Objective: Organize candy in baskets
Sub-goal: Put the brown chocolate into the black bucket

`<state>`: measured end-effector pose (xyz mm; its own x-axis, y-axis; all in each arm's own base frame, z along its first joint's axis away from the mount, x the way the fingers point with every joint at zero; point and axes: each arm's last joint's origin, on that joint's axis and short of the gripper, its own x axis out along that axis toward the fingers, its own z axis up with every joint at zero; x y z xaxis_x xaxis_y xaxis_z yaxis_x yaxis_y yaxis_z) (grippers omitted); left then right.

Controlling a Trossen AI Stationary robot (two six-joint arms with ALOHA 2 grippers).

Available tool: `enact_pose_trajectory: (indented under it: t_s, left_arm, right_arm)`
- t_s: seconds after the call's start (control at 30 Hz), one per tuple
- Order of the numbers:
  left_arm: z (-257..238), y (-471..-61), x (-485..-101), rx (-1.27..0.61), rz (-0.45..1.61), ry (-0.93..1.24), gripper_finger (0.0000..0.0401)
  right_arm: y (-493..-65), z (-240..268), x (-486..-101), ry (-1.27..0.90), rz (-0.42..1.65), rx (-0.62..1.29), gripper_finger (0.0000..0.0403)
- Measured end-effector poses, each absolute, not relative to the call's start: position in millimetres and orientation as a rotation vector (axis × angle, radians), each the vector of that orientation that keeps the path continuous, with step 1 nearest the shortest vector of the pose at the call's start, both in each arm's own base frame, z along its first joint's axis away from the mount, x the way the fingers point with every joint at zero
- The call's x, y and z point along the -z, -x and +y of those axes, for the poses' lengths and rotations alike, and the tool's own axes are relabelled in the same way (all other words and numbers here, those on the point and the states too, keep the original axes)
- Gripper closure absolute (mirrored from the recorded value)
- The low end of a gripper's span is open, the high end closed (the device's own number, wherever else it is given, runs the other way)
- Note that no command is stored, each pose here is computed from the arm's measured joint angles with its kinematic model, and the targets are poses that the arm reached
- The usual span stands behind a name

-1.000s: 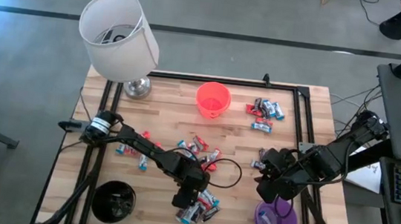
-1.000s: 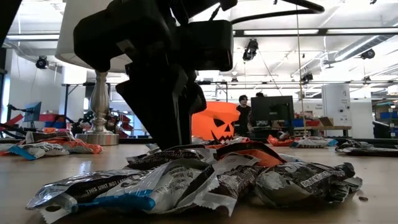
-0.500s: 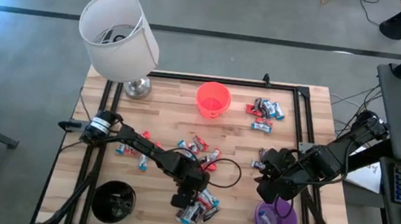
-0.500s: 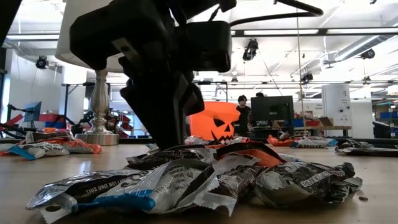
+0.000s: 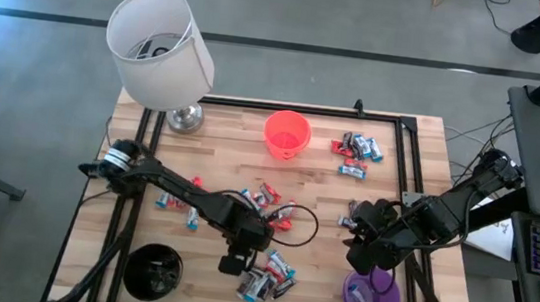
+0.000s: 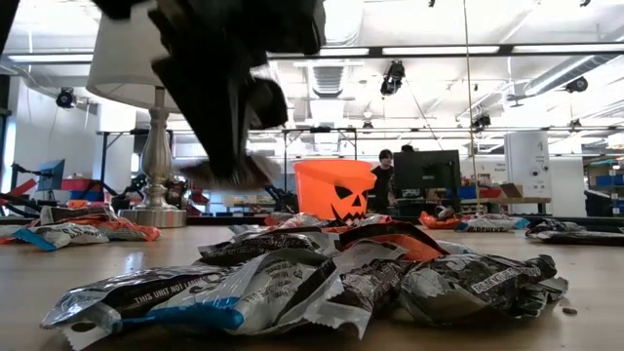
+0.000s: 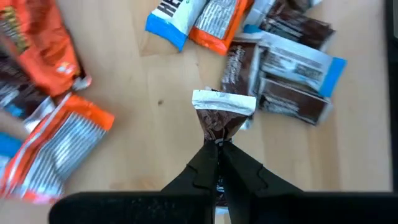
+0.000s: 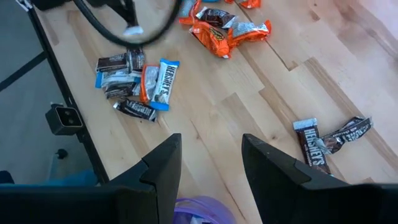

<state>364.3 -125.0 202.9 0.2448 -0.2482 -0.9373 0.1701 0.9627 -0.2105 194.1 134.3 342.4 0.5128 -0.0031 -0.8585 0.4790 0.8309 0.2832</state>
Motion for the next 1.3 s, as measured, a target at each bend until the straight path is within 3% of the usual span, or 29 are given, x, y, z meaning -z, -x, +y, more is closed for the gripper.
enact_pose_trajectory:
  t_s: [0.5, 0.83, 1.1, 1.3]
  left_arm:
    - [-120, -318, -265, 0.256, 1.316, 0.119, 0.0401]
    - [-144, -289, -283, 0.252, 1.340, 0.131, 0.0401]
    - [-162, -255, -286, 0.191, 1.501, 0.116, 0.0401]
    - [-175, -231, -302, 0.171, 1.472, 0.155, 0.0401]
  right_arm:
    - [-194, 134, -342, -0.519, 1.004, 0.301, 0.0243]
    - [-194, 134, -340, -0.516, 1.010, 0.308, 0.0243]
    - [-194, 134, -337, -0.536, 1.011, 0.326, 0.0243]
    - [-194, 134, -336, -0.533, 1.014, 0.328, 0.0243]
